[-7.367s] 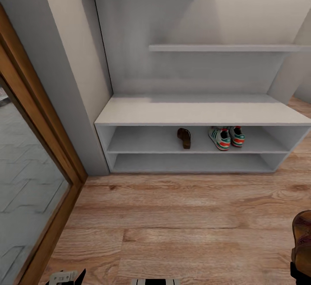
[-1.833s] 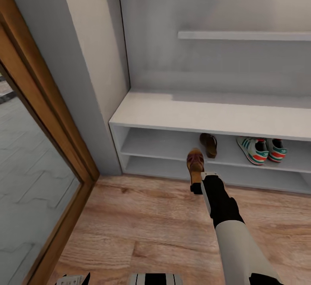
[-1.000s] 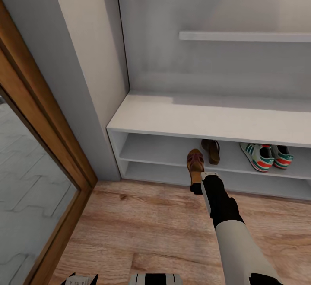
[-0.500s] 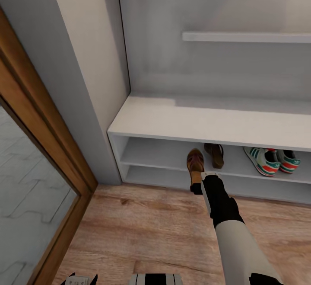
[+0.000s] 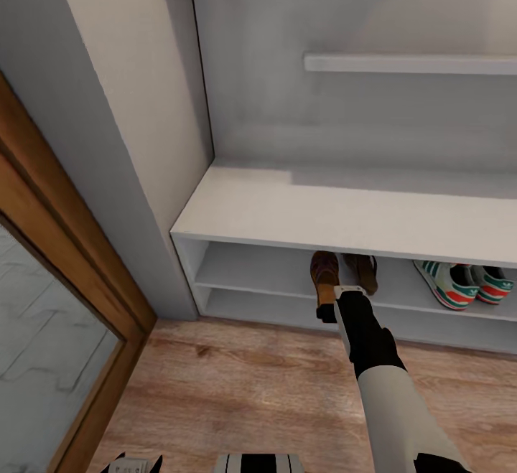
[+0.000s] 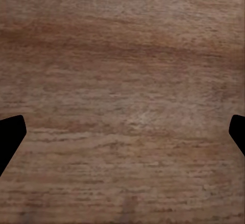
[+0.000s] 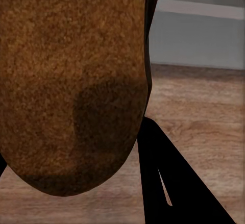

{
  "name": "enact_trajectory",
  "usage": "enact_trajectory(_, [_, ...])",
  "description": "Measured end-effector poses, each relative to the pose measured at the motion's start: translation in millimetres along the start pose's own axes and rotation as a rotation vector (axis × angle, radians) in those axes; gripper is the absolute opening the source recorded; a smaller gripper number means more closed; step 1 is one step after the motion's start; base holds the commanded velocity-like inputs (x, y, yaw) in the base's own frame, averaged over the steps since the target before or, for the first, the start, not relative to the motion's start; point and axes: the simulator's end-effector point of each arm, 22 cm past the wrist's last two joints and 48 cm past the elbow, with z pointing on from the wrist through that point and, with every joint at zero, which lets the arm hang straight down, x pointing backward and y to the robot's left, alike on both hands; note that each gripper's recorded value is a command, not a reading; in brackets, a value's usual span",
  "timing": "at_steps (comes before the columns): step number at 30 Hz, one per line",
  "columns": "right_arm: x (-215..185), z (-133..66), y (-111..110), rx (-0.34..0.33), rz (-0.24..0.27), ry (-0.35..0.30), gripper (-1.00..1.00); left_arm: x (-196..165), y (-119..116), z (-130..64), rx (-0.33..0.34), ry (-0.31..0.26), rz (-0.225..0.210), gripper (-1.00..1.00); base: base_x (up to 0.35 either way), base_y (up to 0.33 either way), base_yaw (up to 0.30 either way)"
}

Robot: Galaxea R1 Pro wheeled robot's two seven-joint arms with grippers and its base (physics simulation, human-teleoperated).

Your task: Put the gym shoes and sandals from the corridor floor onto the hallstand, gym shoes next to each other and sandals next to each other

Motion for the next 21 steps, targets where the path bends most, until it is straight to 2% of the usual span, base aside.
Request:
enact_trajectory(4, [0,0.0,0,0.0,-0.001,0.0,-1.0,0,0,0.0,0.0,0.001,0.0,1.0,0.007,-0.003,0.0])
enact_trajectory(12, [14,16.8,2,0.001,-0.004,0.034,-1.0,16,0,0.6,0.0,0.035,-0.003,1.0,0.0,0.0,-0.019])
enact_trajectory(21, [16,20.0,2,0.001,-0.006,0.04,-1.0,19,0,0.5,0.0,0.042,-0.003,1.0,0.0,0.0,-0.064])
